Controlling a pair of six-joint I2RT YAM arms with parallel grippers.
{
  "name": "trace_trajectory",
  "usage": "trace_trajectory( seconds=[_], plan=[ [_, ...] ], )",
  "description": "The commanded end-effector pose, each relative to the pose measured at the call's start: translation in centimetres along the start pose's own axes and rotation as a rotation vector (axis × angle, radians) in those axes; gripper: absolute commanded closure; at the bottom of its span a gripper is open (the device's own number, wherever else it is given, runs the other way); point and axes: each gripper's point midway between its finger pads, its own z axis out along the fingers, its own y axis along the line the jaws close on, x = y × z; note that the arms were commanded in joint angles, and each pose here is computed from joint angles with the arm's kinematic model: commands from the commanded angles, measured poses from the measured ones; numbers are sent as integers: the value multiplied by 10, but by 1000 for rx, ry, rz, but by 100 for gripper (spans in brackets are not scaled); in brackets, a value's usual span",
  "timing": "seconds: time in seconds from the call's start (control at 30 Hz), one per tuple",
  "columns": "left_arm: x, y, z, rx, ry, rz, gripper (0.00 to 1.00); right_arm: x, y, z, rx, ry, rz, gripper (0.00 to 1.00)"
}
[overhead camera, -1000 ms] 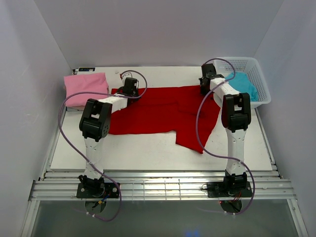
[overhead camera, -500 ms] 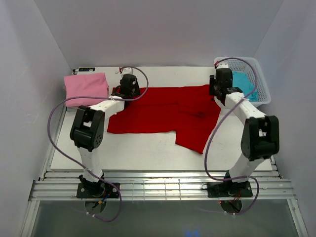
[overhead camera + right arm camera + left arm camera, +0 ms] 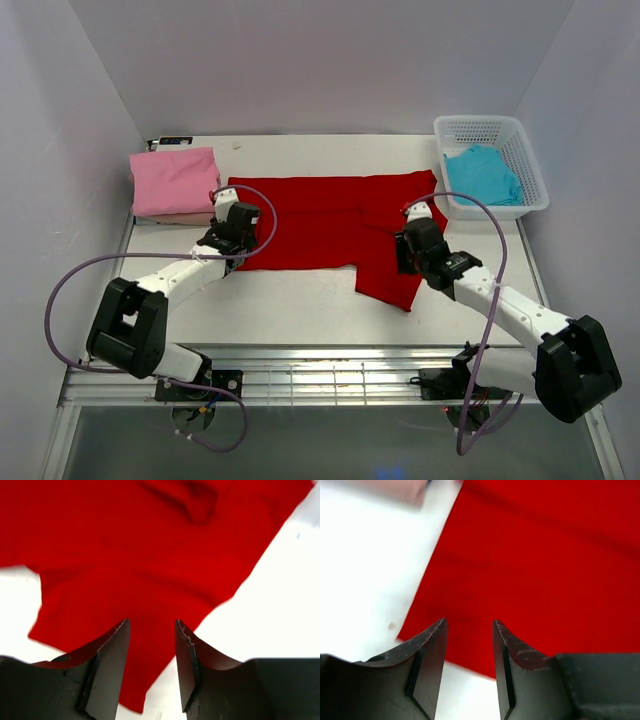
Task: Fold and stack the t-shirts
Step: Fold the tshirt
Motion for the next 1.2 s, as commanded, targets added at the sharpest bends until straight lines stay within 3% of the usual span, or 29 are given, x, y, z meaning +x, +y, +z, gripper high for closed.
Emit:
trace_trajectory(
  seconds=[0.0,0.33,0.57,0.93,1.17],
  plan=[
    [29,38,-5,-147,92,22,49,10,7,-17,-5,-24,82,53],
    [35,77,2,-134,114,-52,50,52,33,-34,-55,46,23,54],
    [50,76,16,-47,167,-81,50,66,37,-36,-15,78,-6,54],
    [74,78,24,-55,240,-63,51,94,35,-31,48,160,-26,55],
    [69,82,19,-69,232,-72,51,105,30,-36,97,199,-4,55]
  ],
)
